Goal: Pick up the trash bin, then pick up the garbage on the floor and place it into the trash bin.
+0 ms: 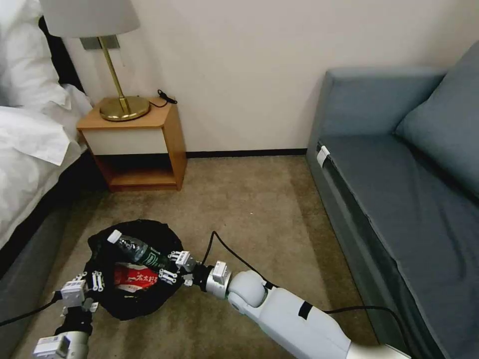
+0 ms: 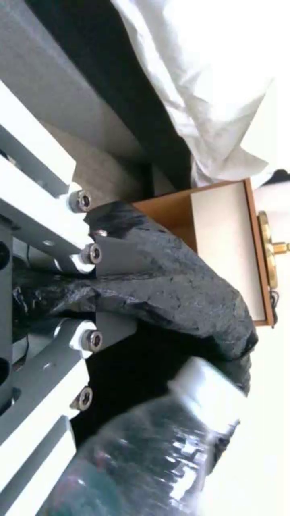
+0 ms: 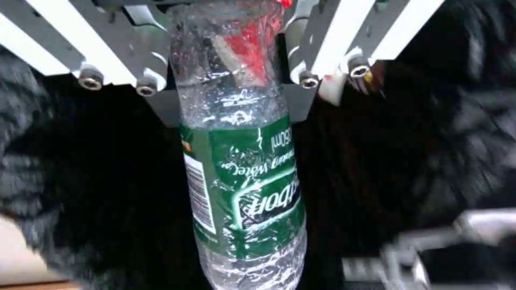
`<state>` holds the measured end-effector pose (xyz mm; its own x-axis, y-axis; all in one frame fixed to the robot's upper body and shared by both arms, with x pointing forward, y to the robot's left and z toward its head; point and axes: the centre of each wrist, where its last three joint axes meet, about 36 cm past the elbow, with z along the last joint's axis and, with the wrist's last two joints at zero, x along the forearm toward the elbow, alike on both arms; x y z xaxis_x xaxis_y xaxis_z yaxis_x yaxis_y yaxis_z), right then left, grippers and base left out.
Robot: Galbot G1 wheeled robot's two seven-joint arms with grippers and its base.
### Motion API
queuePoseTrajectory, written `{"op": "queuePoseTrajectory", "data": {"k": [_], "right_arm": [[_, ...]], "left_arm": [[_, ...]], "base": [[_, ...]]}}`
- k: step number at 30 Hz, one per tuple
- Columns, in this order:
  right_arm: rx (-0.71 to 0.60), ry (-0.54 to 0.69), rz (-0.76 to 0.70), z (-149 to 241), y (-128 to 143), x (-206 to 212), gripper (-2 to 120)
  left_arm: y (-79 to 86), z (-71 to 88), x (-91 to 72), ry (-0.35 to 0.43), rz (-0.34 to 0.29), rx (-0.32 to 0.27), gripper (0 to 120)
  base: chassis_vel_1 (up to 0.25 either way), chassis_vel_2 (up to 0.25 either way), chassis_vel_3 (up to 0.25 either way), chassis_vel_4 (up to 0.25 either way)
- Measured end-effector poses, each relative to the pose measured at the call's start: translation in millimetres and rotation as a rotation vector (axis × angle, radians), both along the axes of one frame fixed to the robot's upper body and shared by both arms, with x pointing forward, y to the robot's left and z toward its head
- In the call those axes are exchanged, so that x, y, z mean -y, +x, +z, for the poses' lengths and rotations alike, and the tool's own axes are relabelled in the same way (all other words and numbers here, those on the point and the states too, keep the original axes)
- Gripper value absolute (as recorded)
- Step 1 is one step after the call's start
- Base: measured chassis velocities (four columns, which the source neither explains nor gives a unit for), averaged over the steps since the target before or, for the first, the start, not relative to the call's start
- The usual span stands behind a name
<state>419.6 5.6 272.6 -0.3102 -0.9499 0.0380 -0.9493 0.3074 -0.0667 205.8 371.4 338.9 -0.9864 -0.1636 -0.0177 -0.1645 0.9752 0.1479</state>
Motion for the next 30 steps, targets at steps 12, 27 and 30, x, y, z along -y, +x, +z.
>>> {"op": "queuePoseTrajectory", "data": {"k": [12, 27, 30], "right_arm": [[0.052, -0.048, -0.042, -11.3, -2.9, 7.3, 70], [0.113, 0.005, -0.131, 15.6, 20.1, 52.1, 100], [0.123, 0.012, -0.157, 20.7, 26.6, 63.6, 100]], "left_arm": [[-3.6, 0.8, 1.3, 0.001, -0.011, -0.005, 6], [1.4, -2.1, -1.2, -0.025, 0.006, 0.010, 6], [2.8, -2.1, -1.1, -0.043, 0.017, 0.017, 6]], "base": [[0.000, 0.000, 0.000, 0.000], [0.000, 0.000, 0.000, 0.000], [0.000, 0.000, 0.000, 0.000]]}}
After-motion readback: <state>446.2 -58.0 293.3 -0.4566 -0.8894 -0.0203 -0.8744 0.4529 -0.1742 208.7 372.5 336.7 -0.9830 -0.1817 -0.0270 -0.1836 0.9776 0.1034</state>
